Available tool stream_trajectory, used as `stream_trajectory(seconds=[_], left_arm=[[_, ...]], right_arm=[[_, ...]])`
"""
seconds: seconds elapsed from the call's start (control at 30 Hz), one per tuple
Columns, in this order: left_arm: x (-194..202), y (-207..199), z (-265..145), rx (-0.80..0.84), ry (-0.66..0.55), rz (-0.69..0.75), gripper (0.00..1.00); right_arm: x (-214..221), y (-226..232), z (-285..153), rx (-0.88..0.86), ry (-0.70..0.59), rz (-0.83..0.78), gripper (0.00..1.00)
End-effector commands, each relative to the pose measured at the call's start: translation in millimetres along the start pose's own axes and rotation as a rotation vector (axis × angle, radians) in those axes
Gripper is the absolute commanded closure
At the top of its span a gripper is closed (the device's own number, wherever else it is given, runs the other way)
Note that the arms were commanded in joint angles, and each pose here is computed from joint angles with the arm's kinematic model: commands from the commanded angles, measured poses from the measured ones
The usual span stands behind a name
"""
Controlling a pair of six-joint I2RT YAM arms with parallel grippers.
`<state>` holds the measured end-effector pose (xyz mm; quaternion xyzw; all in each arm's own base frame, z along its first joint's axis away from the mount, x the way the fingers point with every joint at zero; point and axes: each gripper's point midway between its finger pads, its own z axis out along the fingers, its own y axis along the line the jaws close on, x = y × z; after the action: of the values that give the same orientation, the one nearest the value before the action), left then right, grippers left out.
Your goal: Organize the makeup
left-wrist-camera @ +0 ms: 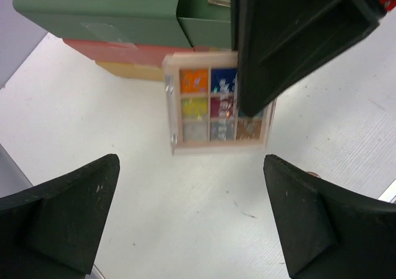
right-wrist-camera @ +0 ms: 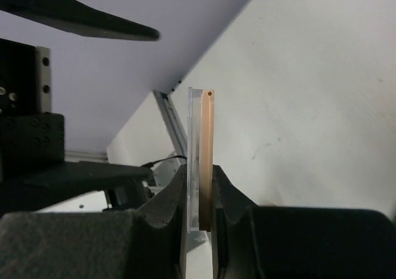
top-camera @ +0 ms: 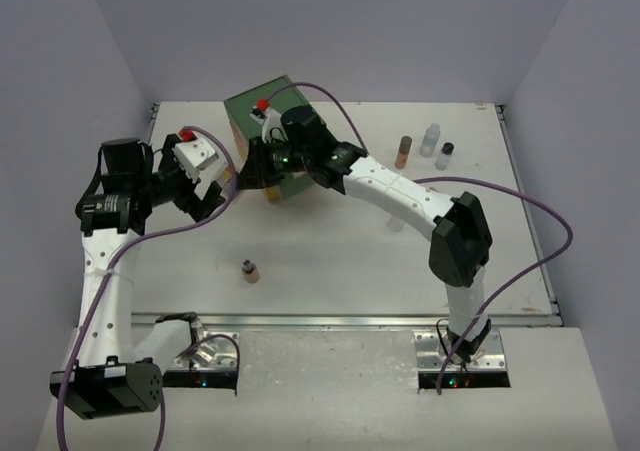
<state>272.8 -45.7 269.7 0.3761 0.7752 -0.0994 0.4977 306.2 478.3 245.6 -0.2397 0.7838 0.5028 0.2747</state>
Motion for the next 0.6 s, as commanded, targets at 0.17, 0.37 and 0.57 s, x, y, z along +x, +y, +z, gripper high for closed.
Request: stream_trajectory(seconds=[0.17, 0.37, 0.57], left_arm=[[-11, 16, -7, -0.099, -0.021, -0.045, 0.0], [2, 18, 2, -0.093, 0.007, -0.069, 0.0], [6, 23, 3, -0.113, 0.021, -0.06, 0.0]], right_arm=[[-69, -47, -110, 0.271, -0.274, -0.121, 1.0], [-78, -85, -126, 0.408, -0.285, -0.106, 1.0], [-74, -102, -104, 0.401, -0.251, -0.047, 1.0]])
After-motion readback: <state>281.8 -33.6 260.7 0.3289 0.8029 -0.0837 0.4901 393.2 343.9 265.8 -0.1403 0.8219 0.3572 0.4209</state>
